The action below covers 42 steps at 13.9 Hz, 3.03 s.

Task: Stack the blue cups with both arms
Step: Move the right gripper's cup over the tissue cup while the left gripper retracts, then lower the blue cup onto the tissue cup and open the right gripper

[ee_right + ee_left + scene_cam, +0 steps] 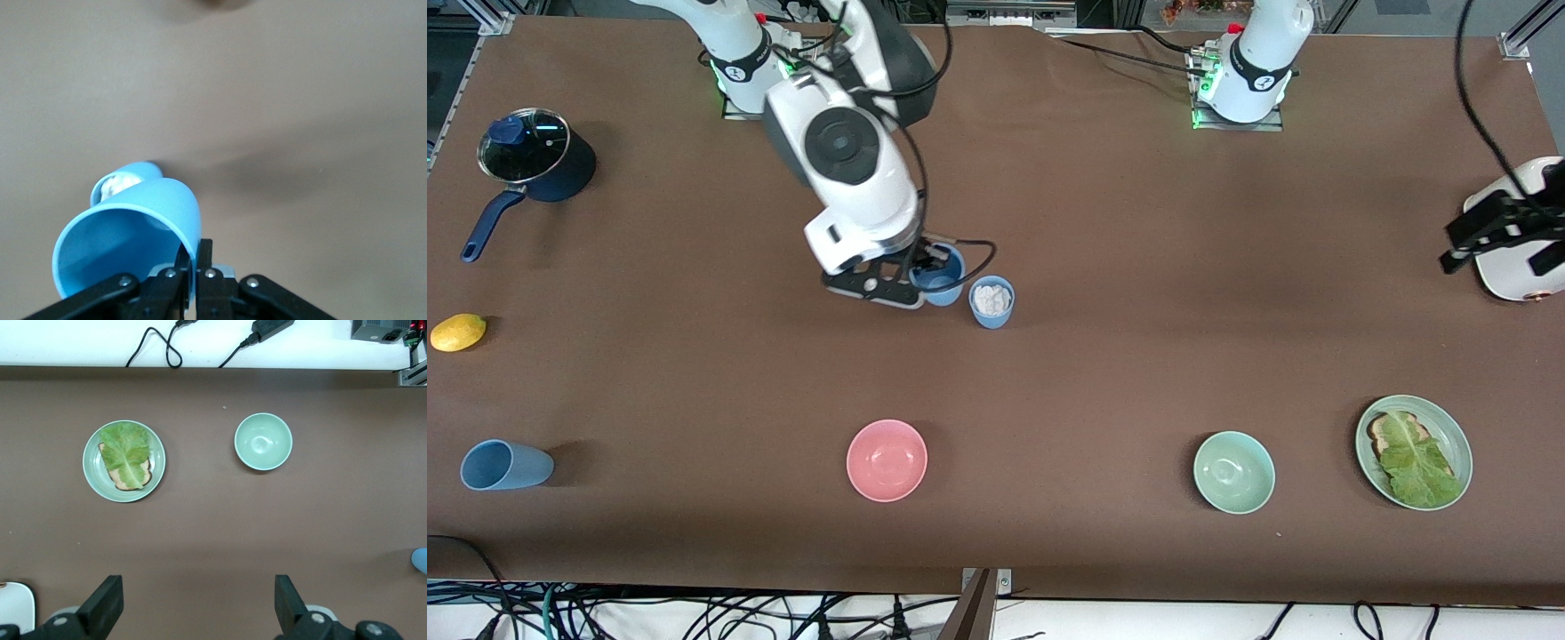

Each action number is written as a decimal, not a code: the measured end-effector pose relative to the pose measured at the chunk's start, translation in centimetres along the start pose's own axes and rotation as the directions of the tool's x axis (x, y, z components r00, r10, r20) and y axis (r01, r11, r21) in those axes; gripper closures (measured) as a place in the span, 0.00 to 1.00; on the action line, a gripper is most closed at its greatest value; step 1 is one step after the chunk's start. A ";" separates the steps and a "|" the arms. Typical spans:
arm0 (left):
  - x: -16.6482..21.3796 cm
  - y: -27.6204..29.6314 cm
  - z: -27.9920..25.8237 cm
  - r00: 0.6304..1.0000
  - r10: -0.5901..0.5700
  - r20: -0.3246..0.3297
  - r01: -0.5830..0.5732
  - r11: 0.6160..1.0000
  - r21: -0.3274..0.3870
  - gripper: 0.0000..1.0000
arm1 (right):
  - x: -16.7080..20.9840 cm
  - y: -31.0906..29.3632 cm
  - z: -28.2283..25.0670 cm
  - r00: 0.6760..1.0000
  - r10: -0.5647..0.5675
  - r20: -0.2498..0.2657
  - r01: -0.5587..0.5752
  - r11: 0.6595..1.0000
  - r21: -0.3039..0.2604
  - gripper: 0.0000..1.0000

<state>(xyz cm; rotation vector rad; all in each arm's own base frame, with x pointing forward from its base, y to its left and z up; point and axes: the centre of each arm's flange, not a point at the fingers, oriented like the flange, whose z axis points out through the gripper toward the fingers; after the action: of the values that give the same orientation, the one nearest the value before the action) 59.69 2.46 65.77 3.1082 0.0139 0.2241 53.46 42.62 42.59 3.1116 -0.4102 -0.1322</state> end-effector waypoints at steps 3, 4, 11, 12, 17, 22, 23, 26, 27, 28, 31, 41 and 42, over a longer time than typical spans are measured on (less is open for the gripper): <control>-0.7 0.2 -0.2 0.999 0.032 0.008 -0.032 0.999 -0.003 0.00 | -2.3 -2.3 1.5 0.999 0.048 -0.012 -0.048 0.999 -0.015 0.95; -0.9 0.7 -0.3 0.997 0.073 0.007 -0.073 0.997 -0.005 0.00 | -2.5 -2.6 1.9 0.998 0.059 -0.013 -0.059 0.998 -0.017 0.95; -2.6 2.3 1.6 0.985 0.162 0.062 -0.161 0.987 -0.018 0.00 | -3.0 -4.4 4.0 0.994 0.098 -0.039 -0.098 0.995 0.008 0.95; -2.6 2.3 1.7 0.984 0.164 0.065 -0.164 0.986 -0.019 0.00 | -2.8 -4.5 4.2 0.994 0.101 -0.044 -0.100 0.995 0.014 0.95; -3.5 2.9 2.4 0.981 0.156 0.112 -0.154 0.988 -0.026 0.00 | -2.2 -4.7 4.9 0.992 0.108 -0.061 -0.107 0.994 0.017 0.95; -4.0 4.9 2.9 0.989 0.053 0.135 -0.052 0.999 -0.015 0.00 | -2.3 -5.7 5.7 0.990 0.121 -0.073 -0.119 0.993 0.025 0.95; -4.1 4.9 3.0 0.989 0.053 0.137 -0.051 0.999 -0.015 0.00 | -2.4 -5.9 5.8 0.990 0.120 -0.076 -0.118 0.993 0.025 0.95; -4.1 4.8 3.2 0.988 0.051 0.143 -0.050 0.999 -0.015 0.00 | -2.4 -6.0 6.0 0.990 0.119 -0.077 -0.118 0.993 0.023 0.95; -4.1 4.9 3.2 0.988 0.054 0.144 -0.052 0.999 -0.015 0.00 | -2.4 -6.0 6.0 0.990 0.119 -0.079 -0.117 0.993 0.023 0.95; -4.1 5.0 3.3 0.988 0.057 0.145 -0.055 0.998 -0.016 0.00 | -2.4 -5.9 6.0 0.990 0.116 -0.086 -0.114 0.993 0.019 0.95; -4.2 5.1 3.5 0.986 0.066 0.151 -0.064 0.998 -0.017 0.00 | -2.3 -5.9 6.0 0.989 0.110 -0.099 -0.109 0.994 0.013 0.95; -4.5 6.5 4.4 0.979 0.098 0.179 -0.096 0.995 -0.023 0.00 | 0.7 -4.3 3.6 0.986 0.122 -0.117 -0.121 0.993 0.015 0.34; -4.6 6.6 4.4 0.978 0.101 0.181 -0.098 0.995 -0.023 0.00 | 2.0 -3.4 2.9 0.988 0.104 -0.114 -0.104 0.995 0.003 0.24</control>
<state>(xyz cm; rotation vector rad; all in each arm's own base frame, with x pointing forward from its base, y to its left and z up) 55.83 -4.33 60.95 3.1048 -0.1466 -0.0588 55.98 45.38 39.48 3.0671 -0.5670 0.0450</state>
